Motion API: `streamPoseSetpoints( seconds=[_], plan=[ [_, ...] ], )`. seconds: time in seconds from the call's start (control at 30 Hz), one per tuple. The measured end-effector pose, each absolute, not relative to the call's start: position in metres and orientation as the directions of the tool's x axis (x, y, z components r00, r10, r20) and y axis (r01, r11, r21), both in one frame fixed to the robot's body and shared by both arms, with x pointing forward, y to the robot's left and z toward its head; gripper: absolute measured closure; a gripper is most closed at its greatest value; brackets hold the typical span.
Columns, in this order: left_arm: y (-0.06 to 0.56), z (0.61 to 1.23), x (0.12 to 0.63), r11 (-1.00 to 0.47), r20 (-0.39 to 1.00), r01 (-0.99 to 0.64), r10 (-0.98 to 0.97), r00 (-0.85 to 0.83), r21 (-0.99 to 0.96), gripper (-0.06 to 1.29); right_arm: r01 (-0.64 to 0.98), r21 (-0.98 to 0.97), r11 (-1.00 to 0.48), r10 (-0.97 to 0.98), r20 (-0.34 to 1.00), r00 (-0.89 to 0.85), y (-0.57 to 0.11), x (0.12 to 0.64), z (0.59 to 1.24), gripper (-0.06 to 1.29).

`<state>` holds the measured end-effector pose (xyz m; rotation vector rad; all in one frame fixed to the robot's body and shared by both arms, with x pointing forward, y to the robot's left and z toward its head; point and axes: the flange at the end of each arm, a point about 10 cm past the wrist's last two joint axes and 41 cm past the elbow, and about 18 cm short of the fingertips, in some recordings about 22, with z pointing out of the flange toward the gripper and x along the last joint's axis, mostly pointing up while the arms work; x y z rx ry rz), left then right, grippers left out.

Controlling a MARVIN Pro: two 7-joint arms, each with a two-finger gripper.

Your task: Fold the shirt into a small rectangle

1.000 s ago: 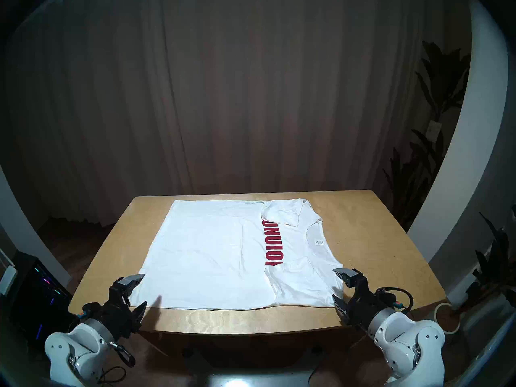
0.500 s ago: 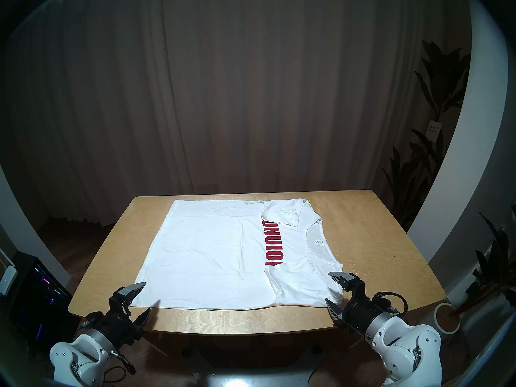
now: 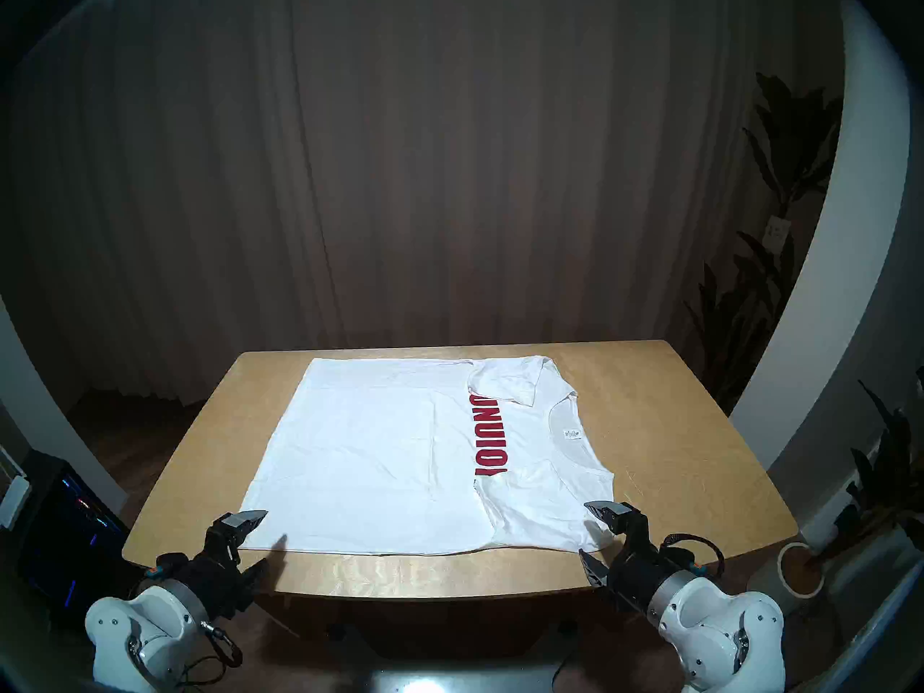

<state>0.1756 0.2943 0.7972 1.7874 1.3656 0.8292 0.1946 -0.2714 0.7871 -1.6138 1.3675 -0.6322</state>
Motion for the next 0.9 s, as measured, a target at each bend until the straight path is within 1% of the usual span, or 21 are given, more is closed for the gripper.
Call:
streamPoseSetpoints(
  seconds=[0.3,0.9],
  plan=[
    [0.299,0.796,0.179,-0.187,0.066,0.514,0.967,0.245,0.837,0.0,-0.475,-0.88,-0.015,-0.965,-0.112,0.239,-0.265,0.191,0.784,0.0],
    [0.315,0.794,0.176,-0.174,0.056,0.509,0.97,0.239,0.843,0.0,-0.511,-0.859,0.01,-0.976,-0.119,0.181,-0.259,0.181,0.787,0.01]
  ],
)
